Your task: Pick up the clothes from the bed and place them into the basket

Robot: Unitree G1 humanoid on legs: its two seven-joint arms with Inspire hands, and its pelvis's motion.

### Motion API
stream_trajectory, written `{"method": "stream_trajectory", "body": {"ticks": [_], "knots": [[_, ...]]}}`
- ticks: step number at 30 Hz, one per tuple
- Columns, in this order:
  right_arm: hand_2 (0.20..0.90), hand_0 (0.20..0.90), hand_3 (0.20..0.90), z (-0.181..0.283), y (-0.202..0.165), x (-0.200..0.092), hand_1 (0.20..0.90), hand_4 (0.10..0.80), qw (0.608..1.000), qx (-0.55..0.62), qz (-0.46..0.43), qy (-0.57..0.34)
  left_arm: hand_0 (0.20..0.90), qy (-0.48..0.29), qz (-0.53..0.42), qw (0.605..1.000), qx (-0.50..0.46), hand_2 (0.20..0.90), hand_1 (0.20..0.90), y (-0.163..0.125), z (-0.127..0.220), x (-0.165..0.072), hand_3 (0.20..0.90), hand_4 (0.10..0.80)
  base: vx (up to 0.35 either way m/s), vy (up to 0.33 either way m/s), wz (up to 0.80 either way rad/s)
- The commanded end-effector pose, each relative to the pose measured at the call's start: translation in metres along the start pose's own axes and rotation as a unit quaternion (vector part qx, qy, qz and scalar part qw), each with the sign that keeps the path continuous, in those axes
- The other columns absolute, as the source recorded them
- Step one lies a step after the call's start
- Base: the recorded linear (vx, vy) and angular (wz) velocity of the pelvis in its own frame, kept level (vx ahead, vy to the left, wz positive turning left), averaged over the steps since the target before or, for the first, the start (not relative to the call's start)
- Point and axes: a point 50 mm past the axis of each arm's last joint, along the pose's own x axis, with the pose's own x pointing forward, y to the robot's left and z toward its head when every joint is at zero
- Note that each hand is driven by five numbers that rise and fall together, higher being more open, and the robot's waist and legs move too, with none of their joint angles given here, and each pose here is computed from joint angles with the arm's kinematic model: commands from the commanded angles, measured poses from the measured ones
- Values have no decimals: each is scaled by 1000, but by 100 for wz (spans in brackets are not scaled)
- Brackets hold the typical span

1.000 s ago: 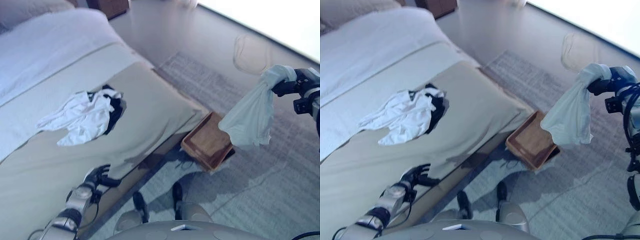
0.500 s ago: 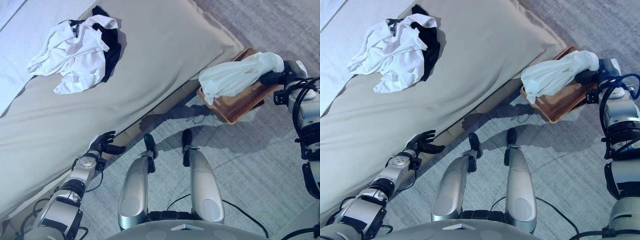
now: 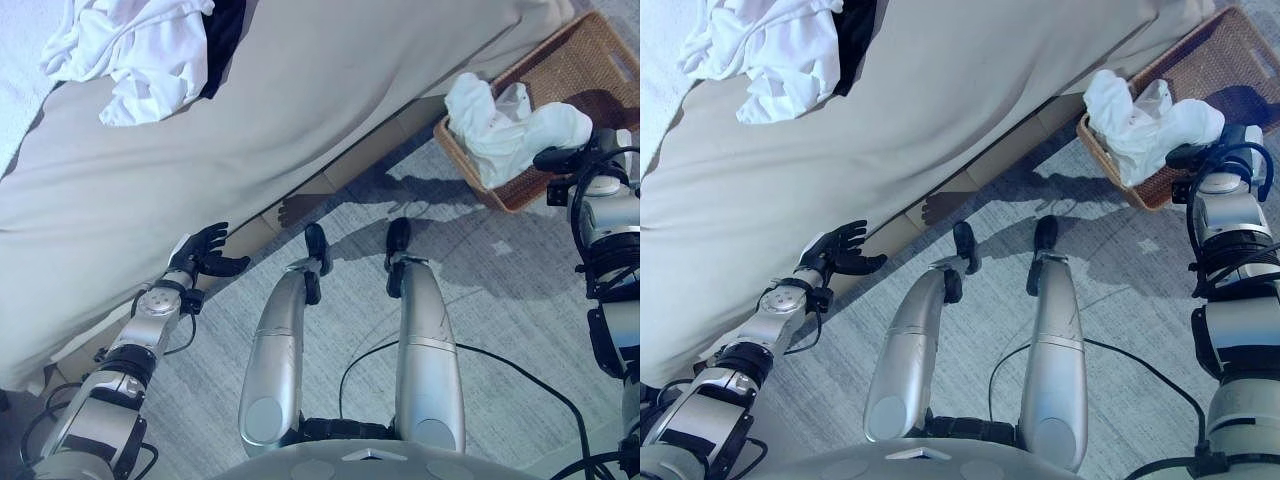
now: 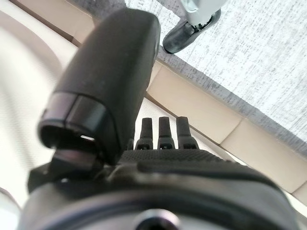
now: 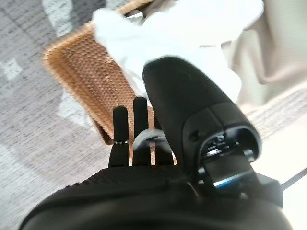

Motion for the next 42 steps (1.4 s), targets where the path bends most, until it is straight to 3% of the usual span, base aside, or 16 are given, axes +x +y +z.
{"method": "stream_trajectory", "body": {"ticks": [1, 9, 15, 19, 21, 26, 27, 33, 42], "knots": [[900, 900, 900, 17, -59, 9, 900, 800, 993, -37, -111, -13, 900, 14, 9, 1000, 7, 900, 900, 14, -20, -17, 900, 800, -15, -33, 7], [900, 900, 900, -3, -88, 9, 900, 800, 982, -67, -175, 2, 900, 25, 7, 1000, 15, 900, 900, 18, -29, -24, 900, 800, 2, 9, 3], [900, 900, 900, -13, -111, 8, 900, 800, 963, -158, -217, 5, 900, 46, 14, 999, 13, 900, 900, 20, -38, -26, 900, 800, 19, 84, -7], [900, 900, 900, -8, -117, 4, 900, 800, 953, -175, -244, -29, 900, 64, 17, 998, 13, 900, 900, 20, -46, -29, 900, 800, 57, 94, -6], [900, 900, 900, 9, -112, -2, 900, 800, 949, -161, -251, -101, 900, 80, 15, 997, 11, 900, 900, 15, -57, -33, 900, 800, 115, 156, -2], [900, 900, 900, 32, -80, -26, 900, 800, 948, -137, -172, -232, 900, 120, 14, 993, -1, 900, 900, 2, -83, -46, 900, 800, 124, 257, -1], [900, 900, 900, 33, -60, -38, 900, 800, 946, -149, -103, -270, 900, 148, 16, 989, -14, 900, 900, -9, -100, -54, 900, 800, 261, 310, 8], [900, 900, 900, 18, -20, -50, 900, 800, 921, -247, 47, -297, 900, 213, 6, 977, -15, 900, 900, -28, -134, -75, 900, 800, 271, 283, 18], [900, 900, 900, 15, 20, -49, 900, 800, 865, -385, 70, -314, 900, 284, -39, 957, 42, 900, 900, -33, -162, -98, 900, 800, 250, 205, 51]]}}
